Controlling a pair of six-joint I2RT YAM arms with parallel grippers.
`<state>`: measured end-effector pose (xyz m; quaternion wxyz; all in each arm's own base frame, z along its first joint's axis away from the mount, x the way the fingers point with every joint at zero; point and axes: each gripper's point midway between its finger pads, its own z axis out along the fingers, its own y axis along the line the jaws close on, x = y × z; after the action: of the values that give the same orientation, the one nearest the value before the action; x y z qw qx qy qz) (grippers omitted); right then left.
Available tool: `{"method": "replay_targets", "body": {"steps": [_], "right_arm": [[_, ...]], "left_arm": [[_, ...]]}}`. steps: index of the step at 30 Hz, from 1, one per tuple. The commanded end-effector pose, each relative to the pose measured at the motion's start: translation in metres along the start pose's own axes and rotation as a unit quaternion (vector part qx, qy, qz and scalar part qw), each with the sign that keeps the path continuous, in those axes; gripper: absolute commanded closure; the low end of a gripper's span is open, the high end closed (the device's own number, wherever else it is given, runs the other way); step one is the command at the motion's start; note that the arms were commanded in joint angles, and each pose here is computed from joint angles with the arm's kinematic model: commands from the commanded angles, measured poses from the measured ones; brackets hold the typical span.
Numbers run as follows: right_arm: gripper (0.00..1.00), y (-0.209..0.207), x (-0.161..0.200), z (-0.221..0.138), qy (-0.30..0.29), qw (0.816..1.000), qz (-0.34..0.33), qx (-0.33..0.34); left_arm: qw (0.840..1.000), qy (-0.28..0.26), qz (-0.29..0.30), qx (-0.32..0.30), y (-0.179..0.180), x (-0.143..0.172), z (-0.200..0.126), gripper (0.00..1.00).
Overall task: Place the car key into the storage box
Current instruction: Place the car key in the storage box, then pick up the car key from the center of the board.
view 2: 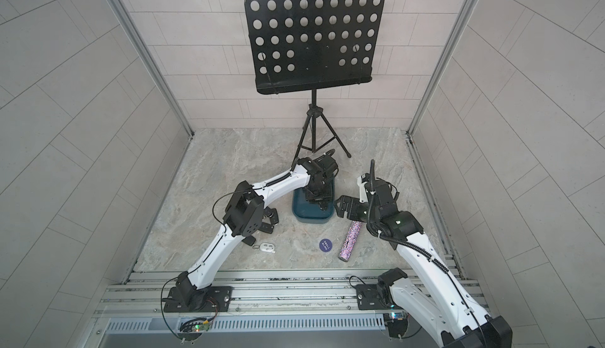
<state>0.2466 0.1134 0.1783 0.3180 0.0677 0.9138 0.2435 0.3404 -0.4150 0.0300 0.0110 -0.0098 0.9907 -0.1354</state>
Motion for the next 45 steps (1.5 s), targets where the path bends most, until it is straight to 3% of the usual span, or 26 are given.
{"method": "replay_targets", "body": {"steps": [1, 13, 22, 33, 45], "right_arm": [[0.0, 0.001, 0.0, -0.003, 0.0, 1.0, -0.007, -0.003], [0.0, 0.018, -0.015, -0.006, -0.003, 0.999, -0.025, -0.027], [0.0, 0.036, -0.023, 0.002, 0.004, 0.998, -0.021, -0.067], [0.0, 0.041, -0.019, 0.006, 0.025, 0.996, -0.038, -0.073], [0.0, 0.04, -0.011, 0.011, 0.038, 0.995, -0.044, -0.079]], "left_arm": [[1.0, 0.0, 0.002, -0.003, -0.002, 0.001, -0.005, 0.45], [0.997, -0.068, -0.017, 0.036, -0.008, -0.014, -0.087, 0.31], [0.985, -0.138, -0.089, 0.059, 0.041, -0.026, -0.147, 0.23], [0.962, -0.176, -0.206, 0.014, 0.141, 0.005, -0.143, 0.18], [0.933, -0.184, -0.303, -0.063, 0.221, 0.04, -0.13, 0.19]]}}
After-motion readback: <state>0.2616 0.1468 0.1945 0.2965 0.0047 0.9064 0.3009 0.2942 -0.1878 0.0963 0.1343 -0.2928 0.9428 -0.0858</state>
